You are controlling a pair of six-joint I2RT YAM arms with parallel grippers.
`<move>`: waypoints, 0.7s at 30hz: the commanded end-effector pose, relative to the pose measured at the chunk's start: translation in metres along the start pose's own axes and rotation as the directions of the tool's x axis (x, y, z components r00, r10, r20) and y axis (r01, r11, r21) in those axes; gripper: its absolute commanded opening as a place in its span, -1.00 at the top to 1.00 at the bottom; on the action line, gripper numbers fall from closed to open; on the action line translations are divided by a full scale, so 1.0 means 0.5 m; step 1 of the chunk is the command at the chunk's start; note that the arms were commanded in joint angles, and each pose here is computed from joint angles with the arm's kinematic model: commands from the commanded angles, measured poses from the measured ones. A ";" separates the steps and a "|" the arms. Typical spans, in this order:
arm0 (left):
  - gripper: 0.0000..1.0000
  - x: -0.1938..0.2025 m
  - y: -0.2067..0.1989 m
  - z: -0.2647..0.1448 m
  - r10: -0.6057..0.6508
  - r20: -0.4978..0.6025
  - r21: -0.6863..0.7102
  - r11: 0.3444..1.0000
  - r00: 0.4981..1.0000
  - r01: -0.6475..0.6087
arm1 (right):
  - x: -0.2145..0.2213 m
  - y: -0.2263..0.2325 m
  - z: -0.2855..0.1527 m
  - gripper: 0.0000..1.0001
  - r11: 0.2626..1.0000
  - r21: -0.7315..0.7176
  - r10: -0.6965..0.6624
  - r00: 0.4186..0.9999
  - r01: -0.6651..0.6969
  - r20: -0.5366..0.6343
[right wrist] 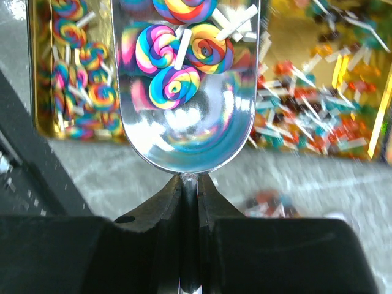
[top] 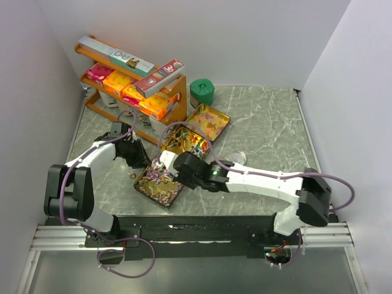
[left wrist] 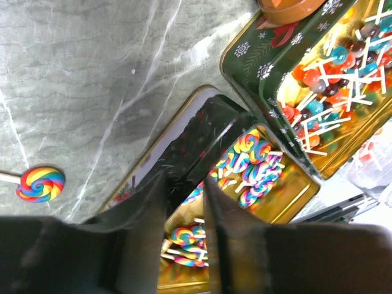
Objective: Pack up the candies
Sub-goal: Scoop the fake candies from the storage box, then place the fake candies in the packing bottle.
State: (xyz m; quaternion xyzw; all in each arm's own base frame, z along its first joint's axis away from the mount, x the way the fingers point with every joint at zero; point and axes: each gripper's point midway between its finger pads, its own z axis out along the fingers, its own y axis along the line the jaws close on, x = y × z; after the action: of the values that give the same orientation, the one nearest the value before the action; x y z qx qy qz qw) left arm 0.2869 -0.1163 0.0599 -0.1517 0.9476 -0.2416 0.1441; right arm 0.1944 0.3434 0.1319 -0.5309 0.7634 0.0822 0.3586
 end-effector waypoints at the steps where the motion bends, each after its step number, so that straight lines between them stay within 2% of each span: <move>1: 0.24 -0.053 -0.047 -0.039 0.009 0.091 0.043 0.999 0.996 -0.013 | -0.002 -0.054 -0.080 1.00 0.991 0.077 0.106 0.994 -0.106 0.016; 3: 0.08 -0.058 -0.049 -0.042 0.010 0.096 0.040 0.999 0.995 -0.014 | 0.025 -0.059 -0.104 1.00 0.987 0.091 0.136 0.991 -0.134 -0.019; 10: -0.15 -0.068 -0.045 -0.036 0.018 0.090 0.017 1.000 0.996 -0.019 | 0.116 -0.074 -0.171 1.00 0.953 0.156 0.280 0.951 -0.259 -0.131; 17: -0.38 -0.088 -0.035 -0.042 0.031 0.134 -0.027 0.999 0.990 -0.028 | 0.185 -0.075 -0.226 1.00 0.884 0.225 0.453 0.870 -0.410 -0.196; 18: -0.50 -0.094 -0.034 -0.044 0.034 0.148 -0.035 0.999 0.988 -0.029 | 0.193 -0.074 -0.229 1.00 0.877 0.230 0.467 0.859 -0.421 -0.208; 21: -0.66 -0.107 -0.036 -0.053 0.039 0.179 -0.045 0.999 0.983 -0.031 | 0.223 -0.071 -0.237 1.00 0.846 0.255 0.526 0.812 -0.468 -0.253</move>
State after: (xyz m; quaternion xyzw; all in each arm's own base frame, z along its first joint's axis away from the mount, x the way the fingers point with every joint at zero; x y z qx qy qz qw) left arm 0.3131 -0.1078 0.0812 -0.1570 0.9450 -0.2180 0.1866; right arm 0.1602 0.2089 0.1652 -0.3460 0.8951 0.0348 0.2792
